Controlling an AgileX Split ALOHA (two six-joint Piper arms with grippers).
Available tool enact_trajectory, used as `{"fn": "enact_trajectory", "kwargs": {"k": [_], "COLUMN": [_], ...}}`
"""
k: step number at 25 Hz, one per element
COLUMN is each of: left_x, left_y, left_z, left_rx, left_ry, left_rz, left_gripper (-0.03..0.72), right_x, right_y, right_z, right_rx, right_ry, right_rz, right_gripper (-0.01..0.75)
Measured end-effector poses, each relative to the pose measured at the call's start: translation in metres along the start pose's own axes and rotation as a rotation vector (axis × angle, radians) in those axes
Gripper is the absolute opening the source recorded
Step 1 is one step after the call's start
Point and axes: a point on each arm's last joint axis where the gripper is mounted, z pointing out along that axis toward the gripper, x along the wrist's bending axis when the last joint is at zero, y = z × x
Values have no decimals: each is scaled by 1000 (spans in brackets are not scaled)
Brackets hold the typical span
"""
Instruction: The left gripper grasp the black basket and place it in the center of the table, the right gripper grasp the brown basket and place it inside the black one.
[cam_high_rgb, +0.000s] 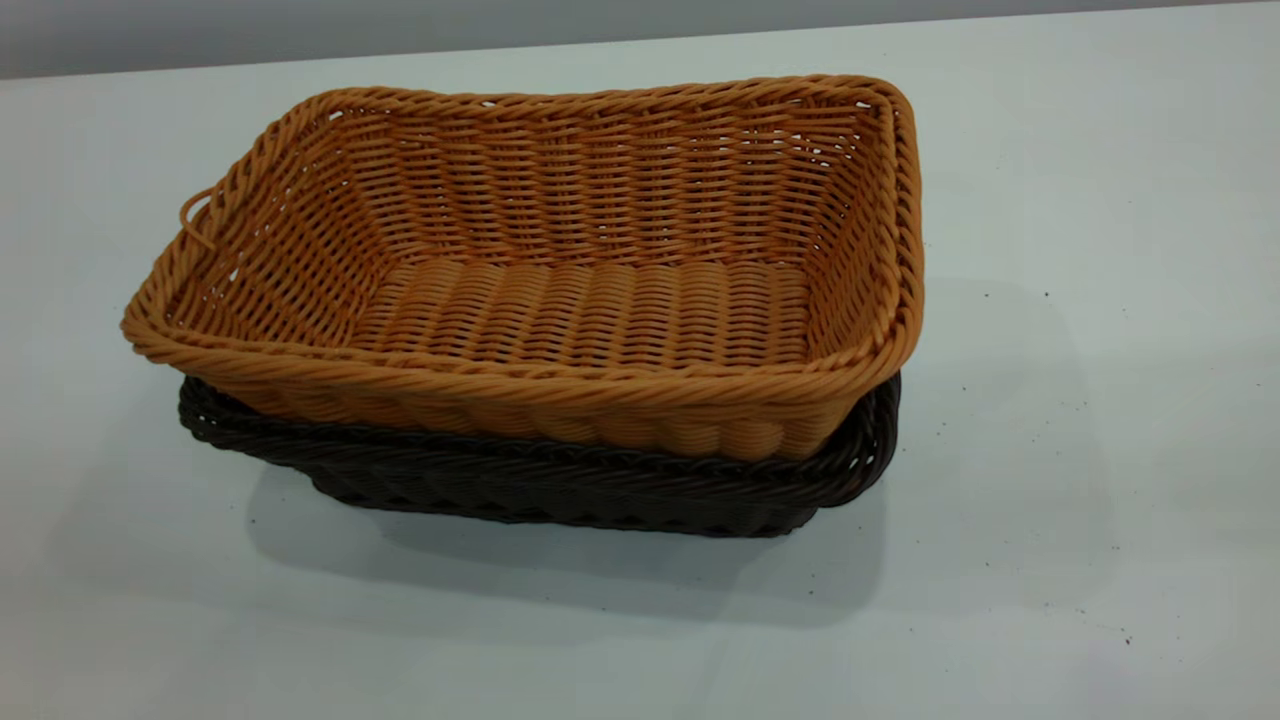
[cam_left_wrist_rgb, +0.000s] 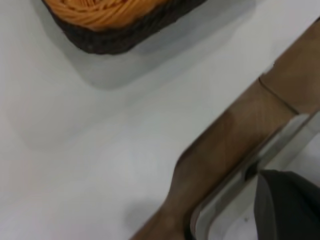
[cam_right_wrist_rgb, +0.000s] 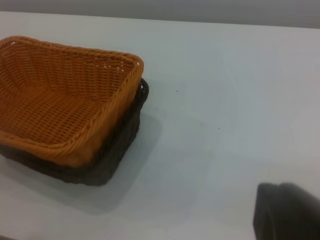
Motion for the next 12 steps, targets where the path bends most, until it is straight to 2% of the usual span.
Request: {"fn": "enact_trajectory", "kwargs": {"k": [6,12], "left_x": [-2,-6], "left_y": [-6,-19], "left_z": [-9,-25], "left_rx": [-85,-232], "left_ry": [11,16], "left_rz": [10,22], "left_gripper": [-1,-1], "right_x": [0,0], "right_y": [0,0], "right_z": [0,0], "right_rx": [0,0], "right_ry": [0,0], "right_rz": [0,0], "right_gripper": [6,6]}}
